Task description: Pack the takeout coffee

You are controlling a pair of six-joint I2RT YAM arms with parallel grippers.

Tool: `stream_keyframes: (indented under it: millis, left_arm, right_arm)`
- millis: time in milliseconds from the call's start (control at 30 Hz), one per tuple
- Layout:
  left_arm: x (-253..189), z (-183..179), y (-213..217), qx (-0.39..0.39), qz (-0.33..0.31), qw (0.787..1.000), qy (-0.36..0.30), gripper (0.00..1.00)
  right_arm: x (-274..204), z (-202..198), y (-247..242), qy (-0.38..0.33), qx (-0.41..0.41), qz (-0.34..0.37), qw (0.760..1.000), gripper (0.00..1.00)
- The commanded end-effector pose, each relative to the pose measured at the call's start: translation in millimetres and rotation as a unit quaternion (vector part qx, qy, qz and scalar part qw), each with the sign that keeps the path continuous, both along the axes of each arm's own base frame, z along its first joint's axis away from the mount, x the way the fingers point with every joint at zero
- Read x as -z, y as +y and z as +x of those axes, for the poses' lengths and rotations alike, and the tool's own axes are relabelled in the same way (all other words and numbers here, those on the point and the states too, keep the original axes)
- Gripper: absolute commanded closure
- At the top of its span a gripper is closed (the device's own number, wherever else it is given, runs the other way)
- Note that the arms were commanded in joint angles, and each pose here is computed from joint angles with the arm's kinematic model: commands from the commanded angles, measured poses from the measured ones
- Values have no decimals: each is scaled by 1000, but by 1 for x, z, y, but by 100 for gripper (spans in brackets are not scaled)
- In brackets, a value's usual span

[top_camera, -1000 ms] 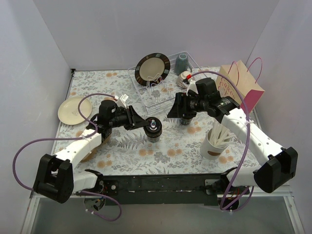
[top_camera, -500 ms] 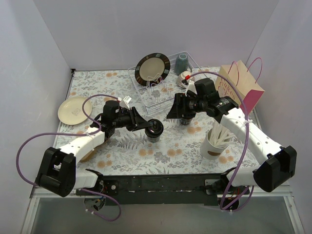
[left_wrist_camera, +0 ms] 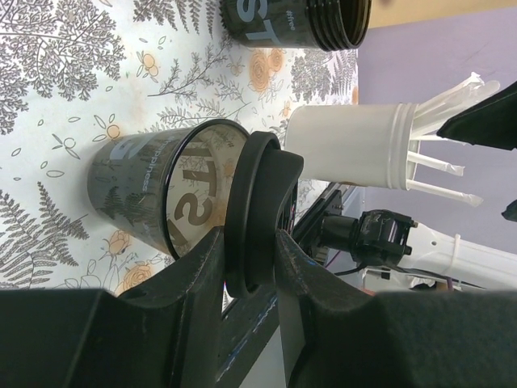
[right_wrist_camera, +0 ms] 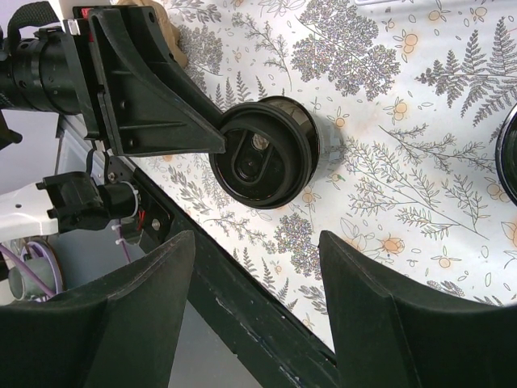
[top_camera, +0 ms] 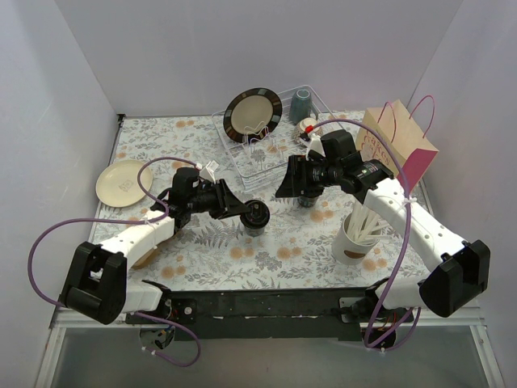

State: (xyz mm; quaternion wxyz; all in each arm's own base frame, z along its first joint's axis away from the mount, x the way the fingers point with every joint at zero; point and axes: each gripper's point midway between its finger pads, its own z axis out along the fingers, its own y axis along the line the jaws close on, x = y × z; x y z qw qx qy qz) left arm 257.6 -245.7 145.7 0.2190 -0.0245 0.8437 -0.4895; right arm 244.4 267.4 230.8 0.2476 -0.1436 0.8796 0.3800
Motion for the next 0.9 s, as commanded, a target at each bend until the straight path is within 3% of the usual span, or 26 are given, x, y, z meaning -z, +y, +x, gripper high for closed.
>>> stream_keyframes:
  millis: [0, 867]
  left_arm:
    - [-2, 1, 1, 4, 12, 1000, -10, 81]
    - [0, 8, 5, 4, 44, 999, -21, 72]
  right_arm:
    - [-6, 1, 5, -18, -12, 9, 1000, 30]
    - [14, -11, 17, -12, -41, -19, 999, 30]
